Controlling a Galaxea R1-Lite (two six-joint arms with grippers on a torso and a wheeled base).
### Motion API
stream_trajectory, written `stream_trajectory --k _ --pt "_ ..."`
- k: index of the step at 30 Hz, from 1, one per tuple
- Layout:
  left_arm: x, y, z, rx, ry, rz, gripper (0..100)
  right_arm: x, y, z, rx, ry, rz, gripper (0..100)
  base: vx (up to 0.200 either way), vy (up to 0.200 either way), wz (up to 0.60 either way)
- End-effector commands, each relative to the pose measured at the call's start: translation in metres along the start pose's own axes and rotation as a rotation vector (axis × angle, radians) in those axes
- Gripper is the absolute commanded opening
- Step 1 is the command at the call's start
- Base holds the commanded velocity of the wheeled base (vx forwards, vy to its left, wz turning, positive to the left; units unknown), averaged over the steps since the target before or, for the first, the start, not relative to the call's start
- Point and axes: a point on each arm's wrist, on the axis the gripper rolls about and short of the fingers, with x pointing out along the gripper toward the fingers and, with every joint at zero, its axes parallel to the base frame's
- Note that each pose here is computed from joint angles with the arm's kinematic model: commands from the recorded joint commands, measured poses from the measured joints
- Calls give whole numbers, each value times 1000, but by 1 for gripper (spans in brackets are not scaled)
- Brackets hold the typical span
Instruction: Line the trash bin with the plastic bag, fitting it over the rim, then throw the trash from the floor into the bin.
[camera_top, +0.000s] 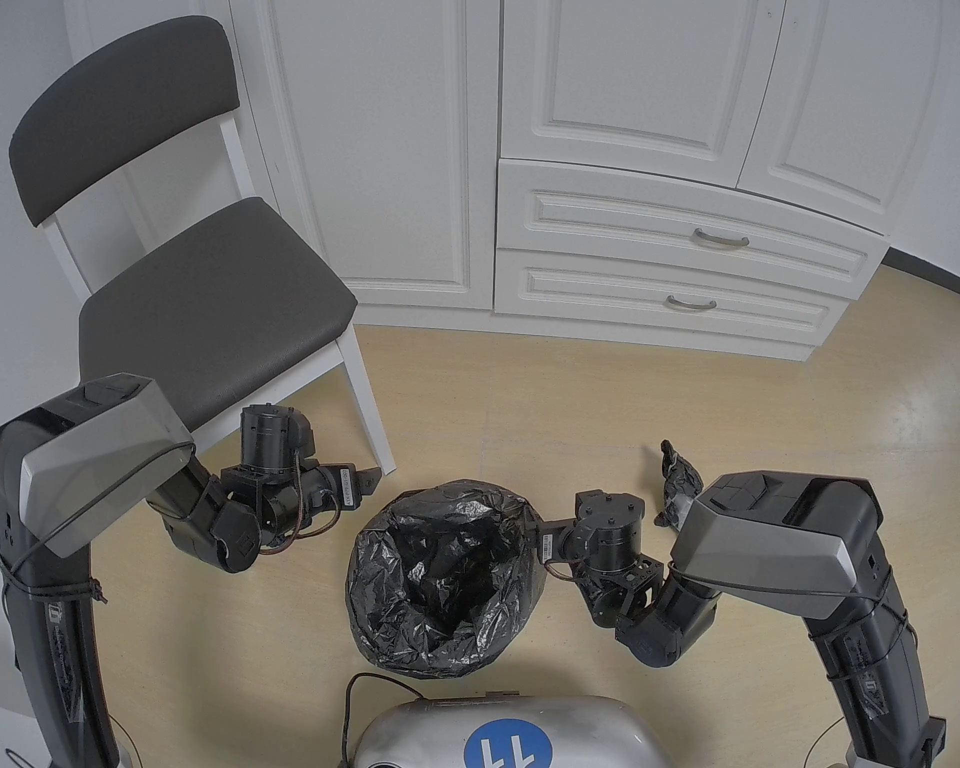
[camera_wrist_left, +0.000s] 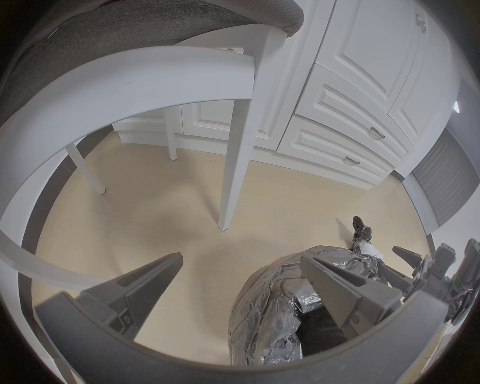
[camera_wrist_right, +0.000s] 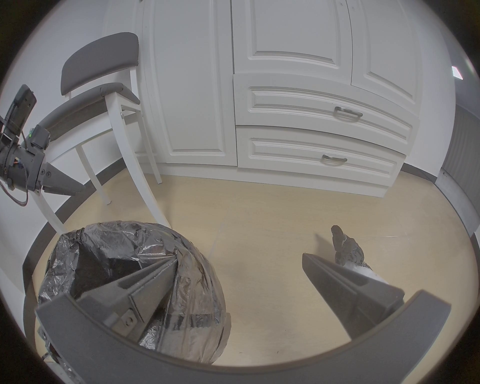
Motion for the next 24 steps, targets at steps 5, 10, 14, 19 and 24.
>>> stream_trajectory --k 5,10,14,19,24 --pt "1 0 -2 0 4 1 100 1 -4 1 2 -1 -8 100 0 0 0" --pt "0 0 0 0 1 0 100 -7 -1 9 2 -6 7 100 0 0 0" --pt "-1 -1 0 1 0 -3 100 -19 2 21 5 -15 26 100 0 0 0" --pt "-2 -1 -2 6 8 -3 100 -26 3 28 8 -20 40 100 0 0 0" --pt "-2 0 -2 25 8 -1 100 -22 0 25 7 -14 34 100 0 0 0"
